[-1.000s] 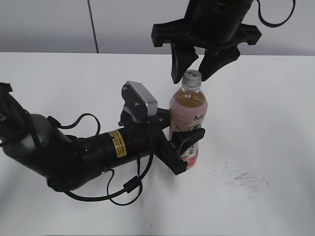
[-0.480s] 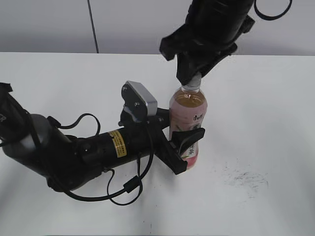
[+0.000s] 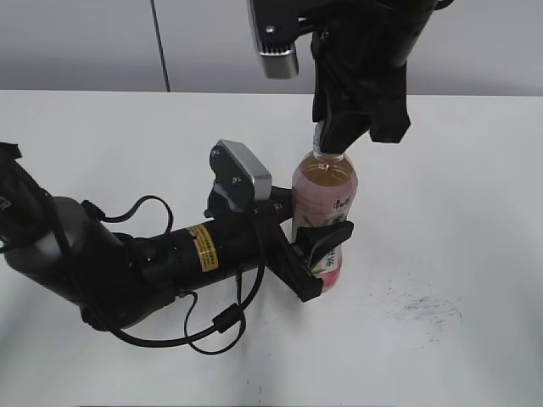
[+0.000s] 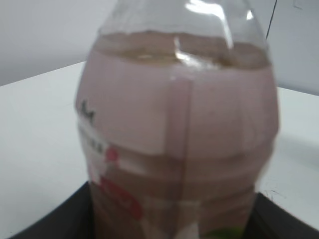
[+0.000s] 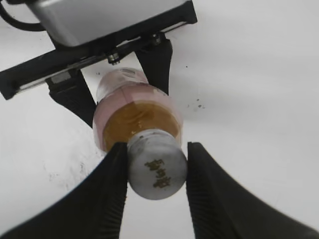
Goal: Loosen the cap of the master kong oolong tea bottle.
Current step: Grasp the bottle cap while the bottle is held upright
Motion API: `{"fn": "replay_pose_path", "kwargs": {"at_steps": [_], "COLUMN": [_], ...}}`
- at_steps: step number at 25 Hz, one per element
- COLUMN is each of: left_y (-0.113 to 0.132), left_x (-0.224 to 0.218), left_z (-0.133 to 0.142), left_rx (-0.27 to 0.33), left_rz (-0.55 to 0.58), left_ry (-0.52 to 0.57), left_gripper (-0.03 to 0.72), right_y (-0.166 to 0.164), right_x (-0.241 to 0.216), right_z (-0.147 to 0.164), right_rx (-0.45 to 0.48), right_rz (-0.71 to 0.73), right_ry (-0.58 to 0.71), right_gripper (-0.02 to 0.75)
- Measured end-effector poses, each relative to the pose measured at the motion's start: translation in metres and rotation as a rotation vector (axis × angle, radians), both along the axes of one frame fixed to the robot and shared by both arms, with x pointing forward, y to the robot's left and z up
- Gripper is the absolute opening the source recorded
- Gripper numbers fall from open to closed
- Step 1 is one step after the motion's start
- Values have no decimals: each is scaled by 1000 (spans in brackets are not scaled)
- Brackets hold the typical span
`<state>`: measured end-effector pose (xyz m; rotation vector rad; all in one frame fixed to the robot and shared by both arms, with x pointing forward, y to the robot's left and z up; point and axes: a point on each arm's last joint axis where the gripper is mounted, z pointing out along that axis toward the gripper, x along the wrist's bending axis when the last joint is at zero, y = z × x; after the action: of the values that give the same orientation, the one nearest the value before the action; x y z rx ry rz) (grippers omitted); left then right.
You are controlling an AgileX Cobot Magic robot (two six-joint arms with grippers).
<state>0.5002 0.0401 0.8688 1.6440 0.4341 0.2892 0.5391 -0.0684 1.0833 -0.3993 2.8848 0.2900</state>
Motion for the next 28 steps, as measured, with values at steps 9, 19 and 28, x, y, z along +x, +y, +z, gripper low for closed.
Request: {"fn": "replay_pose_path", "kwargs": {"at_steps": [9,19,28], "left_y": [0,0,0], "left_x": [0,0,0], "left_z": [0,0,0], "left_rx": [0,1,1], "left_rz": [0,-1,-1], "left_ry": [-1,-1,-1], "left_gripper": [382,382,382], "right_y": [-1,-1,-1], "right_x": [-1,-4,-2], "right_z": [3,38,31], "right_rx": [19,346,367], "right_rz": [-56,-1115,-1341], "right_ry": [6,241,295], "right_gripper": [458,516,516]}}
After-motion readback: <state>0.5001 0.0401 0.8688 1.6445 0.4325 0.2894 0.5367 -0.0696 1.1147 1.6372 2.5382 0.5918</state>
